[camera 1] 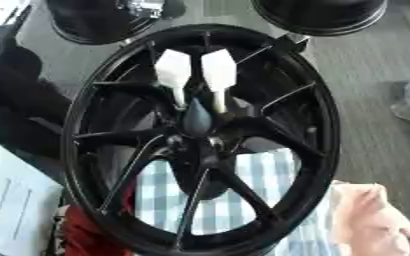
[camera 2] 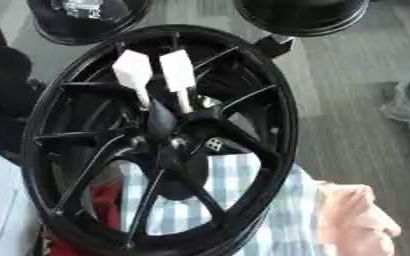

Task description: Pull the pin out of the wheel hub.

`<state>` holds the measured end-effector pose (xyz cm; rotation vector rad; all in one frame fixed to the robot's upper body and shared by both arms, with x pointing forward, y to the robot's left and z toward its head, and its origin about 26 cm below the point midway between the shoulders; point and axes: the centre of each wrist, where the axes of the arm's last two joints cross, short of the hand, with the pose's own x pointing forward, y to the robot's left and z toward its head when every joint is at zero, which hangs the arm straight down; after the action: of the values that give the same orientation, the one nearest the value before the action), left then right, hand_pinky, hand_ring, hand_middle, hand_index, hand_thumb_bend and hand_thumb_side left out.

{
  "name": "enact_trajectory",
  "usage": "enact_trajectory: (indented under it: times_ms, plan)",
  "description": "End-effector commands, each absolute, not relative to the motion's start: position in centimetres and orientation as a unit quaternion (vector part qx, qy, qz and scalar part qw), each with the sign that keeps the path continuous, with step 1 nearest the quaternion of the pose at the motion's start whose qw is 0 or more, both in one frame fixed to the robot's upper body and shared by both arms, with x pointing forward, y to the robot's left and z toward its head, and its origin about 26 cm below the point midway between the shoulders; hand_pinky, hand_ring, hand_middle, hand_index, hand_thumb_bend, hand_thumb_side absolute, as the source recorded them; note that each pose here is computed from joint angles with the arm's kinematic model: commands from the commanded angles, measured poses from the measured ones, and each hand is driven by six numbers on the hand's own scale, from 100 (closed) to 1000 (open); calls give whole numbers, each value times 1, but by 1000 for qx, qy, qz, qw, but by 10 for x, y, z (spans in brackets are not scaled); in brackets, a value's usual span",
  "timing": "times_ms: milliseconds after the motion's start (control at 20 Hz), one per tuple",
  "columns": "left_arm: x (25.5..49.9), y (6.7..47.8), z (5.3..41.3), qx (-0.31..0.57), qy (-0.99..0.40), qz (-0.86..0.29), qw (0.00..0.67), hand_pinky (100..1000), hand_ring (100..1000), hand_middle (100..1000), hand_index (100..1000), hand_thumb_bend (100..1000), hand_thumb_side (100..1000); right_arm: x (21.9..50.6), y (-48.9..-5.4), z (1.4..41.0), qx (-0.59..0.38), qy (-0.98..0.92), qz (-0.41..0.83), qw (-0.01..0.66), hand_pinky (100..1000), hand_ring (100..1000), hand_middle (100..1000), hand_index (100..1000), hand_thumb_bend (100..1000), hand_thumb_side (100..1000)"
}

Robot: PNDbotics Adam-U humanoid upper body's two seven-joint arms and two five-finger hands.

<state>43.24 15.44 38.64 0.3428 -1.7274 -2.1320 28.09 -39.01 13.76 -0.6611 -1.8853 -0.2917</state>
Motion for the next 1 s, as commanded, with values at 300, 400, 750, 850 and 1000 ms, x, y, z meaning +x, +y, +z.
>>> enact_trajectory:
  times_ms: [300, 400, 750, 850, 1000]
  plan:
    - [441, 150, 387, 131, -569, -800, 137, 870, 832, 784, 898, 370, 824, 281, -391, 148, -282, -798, -111, 521, 717, 729, 713, 920, 100, 670]
    - [442, 152, 385, 131, -567, -802, 132, 869, 829, 779, 882, 400, 851, 281, -391, 148, -282, -798, -111, 522, 717, 727, 711, 920, 100, 669]
    - [447, 161, 382, 142, -553, -812, 117, 869, 825, 759, 862, 440, 872, 281, -391, 147, -283, -796, -110, 524, 716, 722, 705, 919, 100, 673]
    - [448, 162, 379, 146, -546, -817, 114, 870, 825, 758, 861, 451, 871, 281, -391, 147, -284, -796, -110, 524, 716, 720, 703, 918, 100, 673]
    - [450, 163, 375, 153, -533, -825, 108, 873, 828, 759, 860, 471, 867, 280, -392, 148, -284, -796, -110, 524, 716, 719, 701, 918, 100, 672]
